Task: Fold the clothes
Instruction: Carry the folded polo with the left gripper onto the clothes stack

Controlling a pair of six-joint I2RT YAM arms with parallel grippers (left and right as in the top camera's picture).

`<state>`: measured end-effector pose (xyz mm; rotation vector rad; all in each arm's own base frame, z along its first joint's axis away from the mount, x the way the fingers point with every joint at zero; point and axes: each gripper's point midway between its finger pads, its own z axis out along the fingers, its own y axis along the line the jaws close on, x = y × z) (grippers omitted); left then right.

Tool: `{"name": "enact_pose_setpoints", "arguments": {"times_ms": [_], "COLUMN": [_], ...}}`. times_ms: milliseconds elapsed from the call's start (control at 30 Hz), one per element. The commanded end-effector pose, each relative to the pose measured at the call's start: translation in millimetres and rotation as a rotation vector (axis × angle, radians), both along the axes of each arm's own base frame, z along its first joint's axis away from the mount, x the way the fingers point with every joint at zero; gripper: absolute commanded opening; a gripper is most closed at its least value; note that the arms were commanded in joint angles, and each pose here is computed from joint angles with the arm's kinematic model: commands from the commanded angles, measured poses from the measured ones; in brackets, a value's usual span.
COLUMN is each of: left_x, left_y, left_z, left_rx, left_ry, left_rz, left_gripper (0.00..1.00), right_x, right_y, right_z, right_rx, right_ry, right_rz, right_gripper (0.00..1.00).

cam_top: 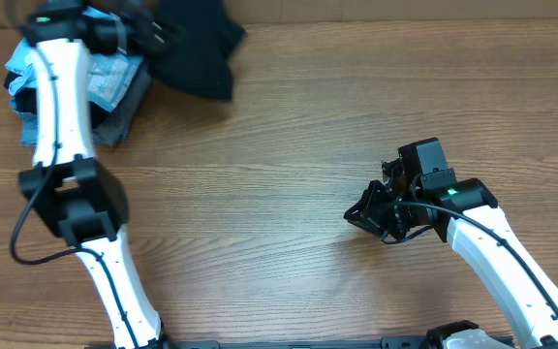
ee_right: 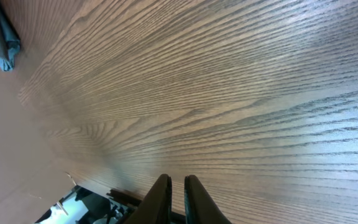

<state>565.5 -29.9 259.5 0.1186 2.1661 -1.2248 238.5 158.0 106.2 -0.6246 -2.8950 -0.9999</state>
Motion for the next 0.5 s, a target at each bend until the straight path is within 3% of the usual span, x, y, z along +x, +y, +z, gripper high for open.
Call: {"name": "enact_pose_setpoints", "arguments": {"times_ms": [0,167,400,433,467], "left_x": [6.8,23.4,19.7,18.4,16.8], "left_y": [49.0,134.5,209.9,216.5,222.7], "left_z": [64.5,75.3,7.5,-3.2,-13.2], "left_rx": [-0.120,-0.081,0.129,0.162,0.189], "left_ry": [-0.062,-0.118,0.052,0.080,0.108], "left_rz": [0.122,0.372,0.663,0.696,0.727], "left_gripper": [0.04,0.04,0.04,0.17,0.45], "right_x": [6.0,6.0,5.0,4.6,3.6], "right_y": [1.7,1.6,1.6,1.5,1.4], "right_z": [9.9,9.9,9.7,9.6,9.3], "right_rx": [0.015,0.014,0.017,0.017,0.017], "right_ry": [-0.036,-0.036,-0.018,-0.016,-0.011], "right_rz": [0.007,0.006,-0.011,-0.011,-0.011], "right_gripper": [0.12,0.12,0.11,0.11,0.11]}}
